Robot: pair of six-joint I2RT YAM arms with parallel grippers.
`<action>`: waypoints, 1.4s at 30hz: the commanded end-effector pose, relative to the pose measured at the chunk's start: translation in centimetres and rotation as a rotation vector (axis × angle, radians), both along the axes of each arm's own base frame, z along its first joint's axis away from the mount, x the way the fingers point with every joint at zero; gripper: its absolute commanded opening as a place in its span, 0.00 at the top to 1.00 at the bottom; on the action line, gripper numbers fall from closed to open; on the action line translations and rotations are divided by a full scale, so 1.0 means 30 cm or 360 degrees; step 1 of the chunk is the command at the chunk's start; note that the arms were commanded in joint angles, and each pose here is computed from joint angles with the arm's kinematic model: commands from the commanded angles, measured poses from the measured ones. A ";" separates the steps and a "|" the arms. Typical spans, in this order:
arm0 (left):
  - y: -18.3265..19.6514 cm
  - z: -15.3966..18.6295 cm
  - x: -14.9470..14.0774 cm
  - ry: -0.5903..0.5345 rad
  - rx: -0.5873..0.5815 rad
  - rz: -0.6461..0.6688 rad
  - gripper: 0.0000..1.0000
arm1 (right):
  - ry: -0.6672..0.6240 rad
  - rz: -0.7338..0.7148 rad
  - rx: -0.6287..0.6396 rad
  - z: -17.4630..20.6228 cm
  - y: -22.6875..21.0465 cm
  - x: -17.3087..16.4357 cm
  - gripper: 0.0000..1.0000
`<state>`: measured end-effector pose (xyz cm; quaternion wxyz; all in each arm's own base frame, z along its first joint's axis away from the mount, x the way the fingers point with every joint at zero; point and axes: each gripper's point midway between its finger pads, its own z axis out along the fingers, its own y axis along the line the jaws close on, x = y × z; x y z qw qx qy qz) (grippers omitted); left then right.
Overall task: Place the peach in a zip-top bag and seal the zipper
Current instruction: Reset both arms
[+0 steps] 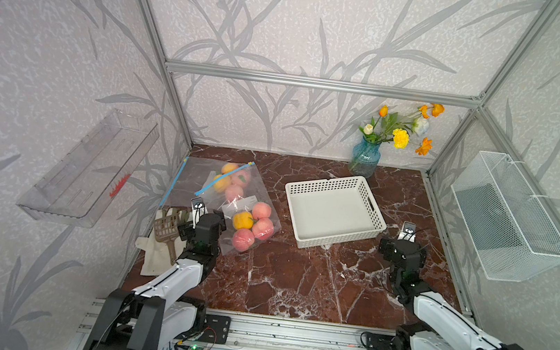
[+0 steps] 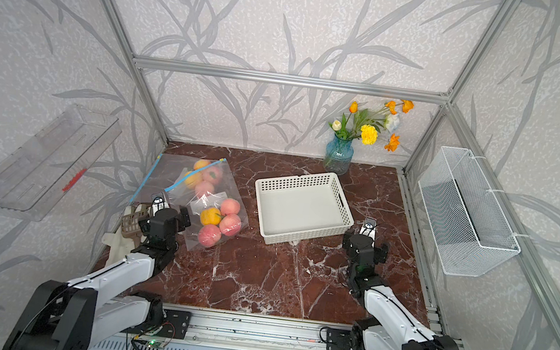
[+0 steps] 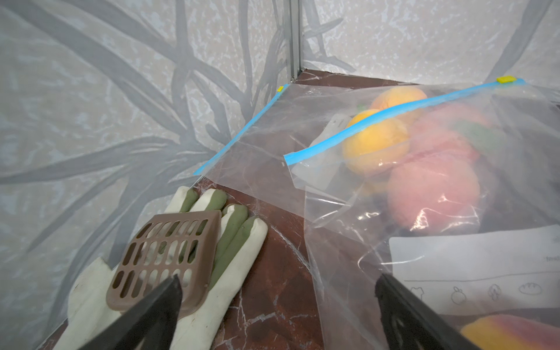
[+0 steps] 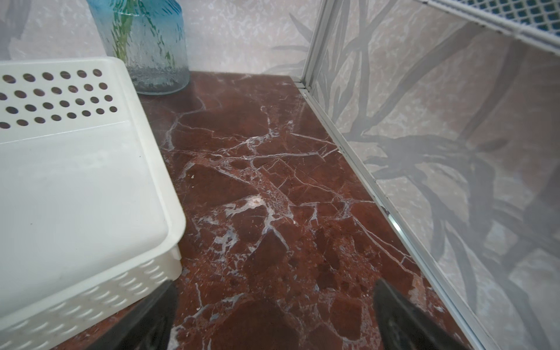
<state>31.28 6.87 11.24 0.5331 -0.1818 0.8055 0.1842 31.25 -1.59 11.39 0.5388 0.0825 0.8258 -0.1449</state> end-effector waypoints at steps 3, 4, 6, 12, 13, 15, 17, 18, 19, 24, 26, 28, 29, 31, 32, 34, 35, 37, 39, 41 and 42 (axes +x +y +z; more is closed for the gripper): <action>-0.060 0.050 0.084 -0.0104 0.0020 -0.0240 0.00 | -0.0050 0.0254 0.0051 0.024 0.088 0.069 0.00; -0.068 0.053 0.093 -0.0117 0.0014 -0.0268 0.00 | -0.0041 0.0296 0.0059 0.021 0.101 0.078 0.00; -0.083 0.052 0.113 -0.0143 -0.0014 -0.0333 0.00 | -0.0038 0.0375 0.0078 0.018 0.126 0.100 0.00; -0.102 0.047 0.163 -0.0192 -0.0091 -0.0444 0.01 | -0.0106 0.0497 0.0121 0.021 0.158 0.159 0.01; -0.098 0.047 0.167 -0.0191 -0.0090 -0.0439 0.00 | -0.0106 0.0507 0.0124 0.021 0.160 0.164 0.00; -0.094 0.039 0.173 -0.0185 -0.0094 -0.0441 0.00 | -0.0084 0.0518 0.0127 0.015 0.161 0.177 0.01; -0.085 0.029 0.182 -0.0191 -0.0095 -0.0429 0.00 | -0.0092 0.0518 0.0091 0.018 0.154 0.190 0.00; -0.083 0.023 0.188 -0.0191 -0.0099 -0.0430 0.00 | -0.0108 0.0507 0.0069 0.021 0.146 0.195 0.01; -0.083 0.016 0.194 -0.0185 -0.0100 -0.0434 0.00 | -0.0097 0.0502 0.0058 0.011 0.141 0.197 0.00; -0.078 -0.011 0.217 -0.0153 -0.0109 -0.0429 0.00 | -0.0151 0.0499 0.0083 -0.004 0.125 0.234 0.00; -0.076 -0.023 0.219 -0.0144 -0.0112 -0.0424 0.00 | -0.0135 0.0506 0.0090 -0.028 0.128 0.243 0.01; -0.077 -0.033 0.225 -0.0137 -0.0114 -0.0428 0.00 | -0.0121 0.0509 0.0094 -0.054 0.129 0.252 0.00; -0.077 -0.041 0.228 -0.0126 -0.0114 -0.0429 0.00 | -0.0122 0.0489 0.0097 -0.065 0.122 0.258 0.00; -0.072 -0.056 0.235 -0.0111 -0.0112 -0.0414 0.00 | -0.0140 0.0473 0.0099 -0.066 0.117 0.264 0.01; -0.068 -0.057 0.240 -0.0115 -0.0110 -0.0405 0.00 | -0.0134 0.0469 0.0098 -0.066 0.116 0.266 0.01; -0.069 -0.063 0.247 -0.0069 -0.0119 -0.0405 0.00 | -0.0093 0.0408 0.0096 -0.069 0.096 0.272 0.01; -0.066 -0.065 0.255 -0.0054 -0.0119 -0.0398 0.00 | -0.0061 0.0414 0.0091 -0.073 0.098 0.271 0.01; -0.066 -0.066 0.258 -0.0044 -0.0120 -0.0396 0.00 | -0.0060 0.0418 0.0092 -0.074 0.100 0.271 0.01; -0.067 -0.065 0.259 -0.0046 -0.0117 -0.0397 0.00 | -0.0060 0.0424 0.0090 -0.075 0.101 0.271 0.01; -0.068 -0.067 0.258 -0.0042 -0.0121 -0.0398 0.00 | -0.0050 0.0435 0.0086 -0.075 0.104 0.272 0.01; -0.067 -0.067 0.258 -0.0042 -0.0117 -0.0397 0.00 | -0.0053 0.0435 0.0086 -0.075 0.104 0.273 0.01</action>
